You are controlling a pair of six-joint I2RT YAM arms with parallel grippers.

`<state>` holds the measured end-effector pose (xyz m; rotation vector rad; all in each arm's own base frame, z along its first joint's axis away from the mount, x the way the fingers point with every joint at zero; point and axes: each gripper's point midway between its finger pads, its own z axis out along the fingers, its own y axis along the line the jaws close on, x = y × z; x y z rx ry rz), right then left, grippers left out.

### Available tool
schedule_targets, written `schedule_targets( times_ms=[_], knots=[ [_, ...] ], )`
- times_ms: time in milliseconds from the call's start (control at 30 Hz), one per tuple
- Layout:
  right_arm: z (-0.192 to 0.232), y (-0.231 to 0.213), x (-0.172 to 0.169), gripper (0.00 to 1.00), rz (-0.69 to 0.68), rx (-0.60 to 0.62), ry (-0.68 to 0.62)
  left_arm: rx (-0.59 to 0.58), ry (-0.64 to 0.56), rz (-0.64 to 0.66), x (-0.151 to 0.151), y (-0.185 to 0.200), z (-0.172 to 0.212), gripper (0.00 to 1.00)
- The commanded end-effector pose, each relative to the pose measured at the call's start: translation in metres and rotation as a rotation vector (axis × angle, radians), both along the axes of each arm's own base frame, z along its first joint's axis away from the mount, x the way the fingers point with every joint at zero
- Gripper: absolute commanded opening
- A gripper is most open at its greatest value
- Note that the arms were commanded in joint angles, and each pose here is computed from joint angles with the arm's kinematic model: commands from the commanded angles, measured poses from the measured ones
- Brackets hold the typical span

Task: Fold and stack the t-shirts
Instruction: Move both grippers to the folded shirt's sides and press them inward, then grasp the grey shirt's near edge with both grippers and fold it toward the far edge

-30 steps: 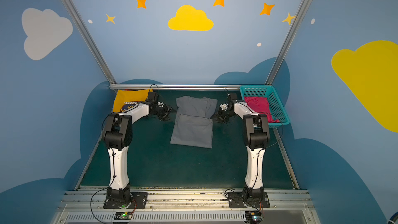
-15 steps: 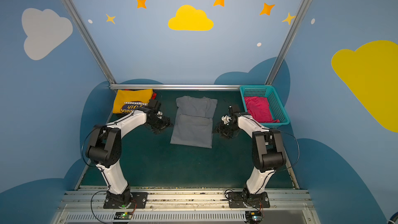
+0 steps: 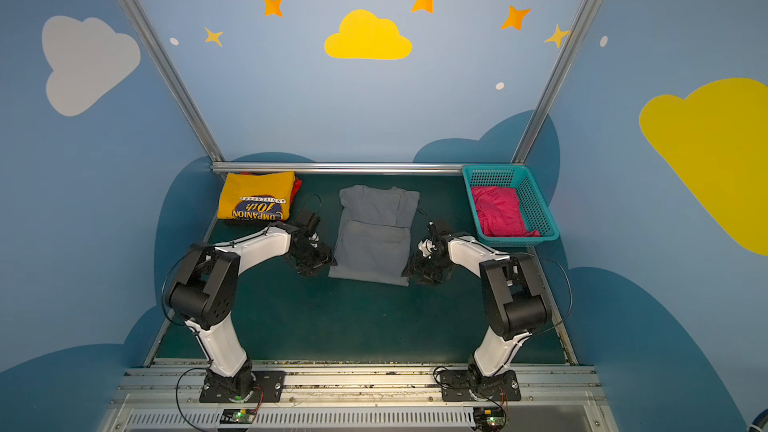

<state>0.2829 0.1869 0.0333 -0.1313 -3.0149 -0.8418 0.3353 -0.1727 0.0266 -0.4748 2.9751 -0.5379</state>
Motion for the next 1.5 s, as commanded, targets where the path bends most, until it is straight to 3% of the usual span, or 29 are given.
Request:
schedule_targets(
  times_ms=[0,300,633,800,1000,1067,1467],
  knots=[
    [-0.012,0.005,-0.003,0.62,-0.002,-0.013,0.021,0.003,0.042,-0.008,-0.016,-0.006,-0.012,0.69],
    [-0.023,0.008,-0.011,0.52,-0.001,-0.04,0.055,-0.043,0.076,0.0,-0.025,-0.019,-0.023,0.59],
    [-0.026,0.007,-0.012,0.39,-0.01,-0.056,0.063,-0.032,0.085,0.018,-0.032,-0.017,-0.026,0.38],
    [-0.025,0.008,-0.012,0.26,-0.012,-0.052,0.061,-0.036,0.085,0.022,-0.034,-0.017,-0.025,0.27],
    [-0.018,0.01,-0.013,0.05,-0.014,-0.031,0.056,-0.036,0.084,0.029,-0.042,-0.018,-0.025,0.05],
    [-0.016,0.01,-0.015,0.0,-0.012,-0.033,0.053,-0.031,0.082,0.036,-0.047,-0.016,-0.024,0.05],
    [-0.001,-0.002,-0.075,0.0,0.02,-0.101,0.049,0.042,0.082,0.091,-0.108,-0.003,-0.016,0.05]
  ],
)
